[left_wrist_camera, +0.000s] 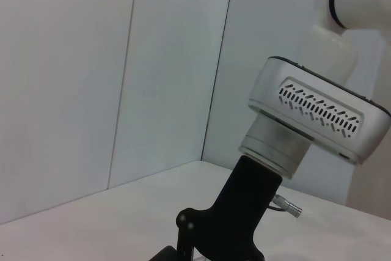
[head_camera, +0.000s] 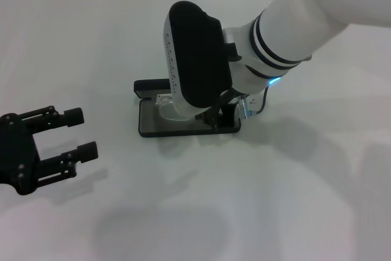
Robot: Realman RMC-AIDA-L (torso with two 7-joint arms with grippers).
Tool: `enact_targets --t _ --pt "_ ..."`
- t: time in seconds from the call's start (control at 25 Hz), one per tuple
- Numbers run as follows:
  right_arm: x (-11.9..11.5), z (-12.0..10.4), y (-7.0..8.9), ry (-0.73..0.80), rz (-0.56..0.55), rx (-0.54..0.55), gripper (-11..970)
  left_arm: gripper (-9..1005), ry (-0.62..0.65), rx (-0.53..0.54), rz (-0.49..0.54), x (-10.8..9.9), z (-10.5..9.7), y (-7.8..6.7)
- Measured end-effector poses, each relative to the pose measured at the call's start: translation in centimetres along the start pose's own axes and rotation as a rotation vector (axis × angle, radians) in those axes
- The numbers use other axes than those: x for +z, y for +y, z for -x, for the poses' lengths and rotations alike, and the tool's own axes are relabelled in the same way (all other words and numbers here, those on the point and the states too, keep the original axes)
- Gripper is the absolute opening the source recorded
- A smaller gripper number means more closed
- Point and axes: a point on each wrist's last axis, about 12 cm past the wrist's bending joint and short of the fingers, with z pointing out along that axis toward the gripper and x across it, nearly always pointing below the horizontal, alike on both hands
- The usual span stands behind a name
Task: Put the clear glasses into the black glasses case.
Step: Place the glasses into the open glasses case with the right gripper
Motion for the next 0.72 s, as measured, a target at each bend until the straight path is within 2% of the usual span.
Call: enact_targets --t 0.08,0.72 --pt "0.06 -0.08 0.0 0.002 -0.003 0.0 109 667 0.0 0.0 0.0 0.0 0.01 0.01" --pt "0.59 -0.49 0.06 0.006 -0.006 0.011 109 666 0.018 0.004 -0.002 -0.1 0.04 0.1"
